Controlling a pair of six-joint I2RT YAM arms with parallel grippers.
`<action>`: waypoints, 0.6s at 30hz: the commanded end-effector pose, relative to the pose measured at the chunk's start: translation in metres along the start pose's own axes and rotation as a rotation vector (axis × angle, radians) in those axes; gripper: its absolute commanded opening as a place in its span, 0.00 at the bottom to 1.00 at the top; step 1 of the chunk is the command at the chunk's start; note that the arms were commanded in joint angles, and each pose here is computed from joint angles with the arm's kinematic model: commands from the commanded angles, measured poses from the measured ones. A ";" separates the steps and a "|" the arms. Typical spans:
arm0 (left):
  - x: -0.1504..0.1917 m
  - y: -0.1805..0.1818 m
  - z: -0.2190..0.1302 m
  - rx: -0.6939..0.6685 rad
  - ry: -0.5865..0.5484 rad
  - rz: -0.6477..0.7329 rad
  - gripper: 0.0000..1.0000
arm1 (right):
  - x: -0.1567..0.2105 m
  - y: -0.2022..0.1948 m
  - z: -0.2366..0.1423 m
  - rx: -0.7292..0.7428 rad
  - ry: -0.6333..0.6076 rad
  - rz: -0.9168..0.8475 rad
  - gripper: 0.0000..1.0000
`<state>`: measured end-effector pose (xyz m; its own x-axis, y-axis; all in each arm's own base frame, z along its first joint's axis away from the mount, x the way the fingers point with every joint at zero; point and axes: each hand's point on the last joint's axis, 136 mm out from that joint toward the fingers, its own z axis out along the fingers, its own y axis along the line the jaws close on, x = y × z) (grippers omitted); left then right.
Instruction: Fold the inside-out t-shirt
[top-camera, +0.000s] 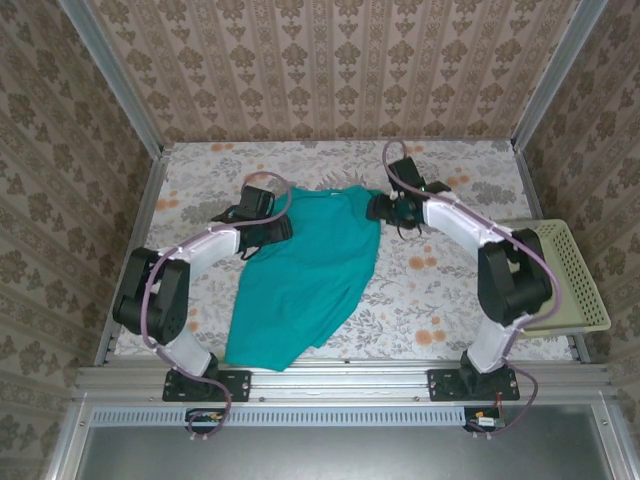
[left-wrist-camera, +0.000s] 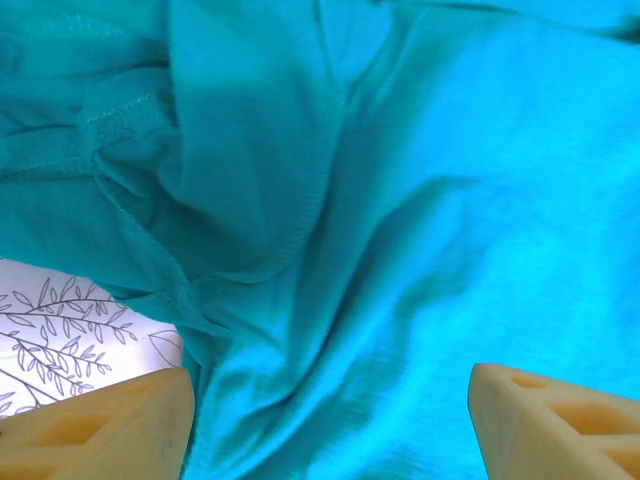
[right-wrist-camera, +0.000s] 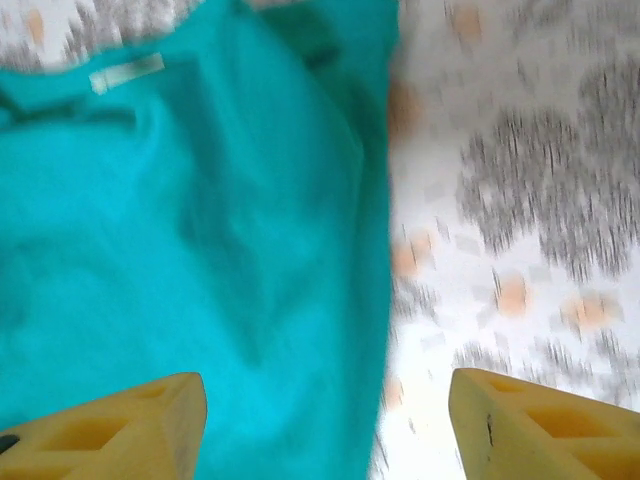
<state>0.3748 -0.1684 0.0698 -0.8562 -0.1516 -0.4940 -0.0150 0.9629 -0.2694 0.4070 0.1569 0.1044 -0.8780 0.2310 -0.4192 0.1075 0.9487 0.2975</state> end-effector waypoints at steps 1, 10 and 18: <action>0.001 -0.005 0.017 0.010 0.043 0.024 0.71 | 0.043 0.005 0.013 -0.037 0.053 -0.003 0.65; 0.001 0.005 0.053 -0.012 0.103 -0.029 0.64 | 0.075 0.026 0.061 -0.093 0.158 0.011 0.44; -0.010 0.014 0.068 -0.031 0.103 -0.069 0.59 | -0.002 0.006 0.068 0.166 0.039 -0.089 0.05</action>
<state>0.4131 -0.1728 0.0301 -0.8857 -0.1728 -0.4309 -0.0524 0.9594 -0.2770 0.4207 0.2001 0.0383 -0.9210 0.1730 -0.3492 0.0882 0.9654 0.2455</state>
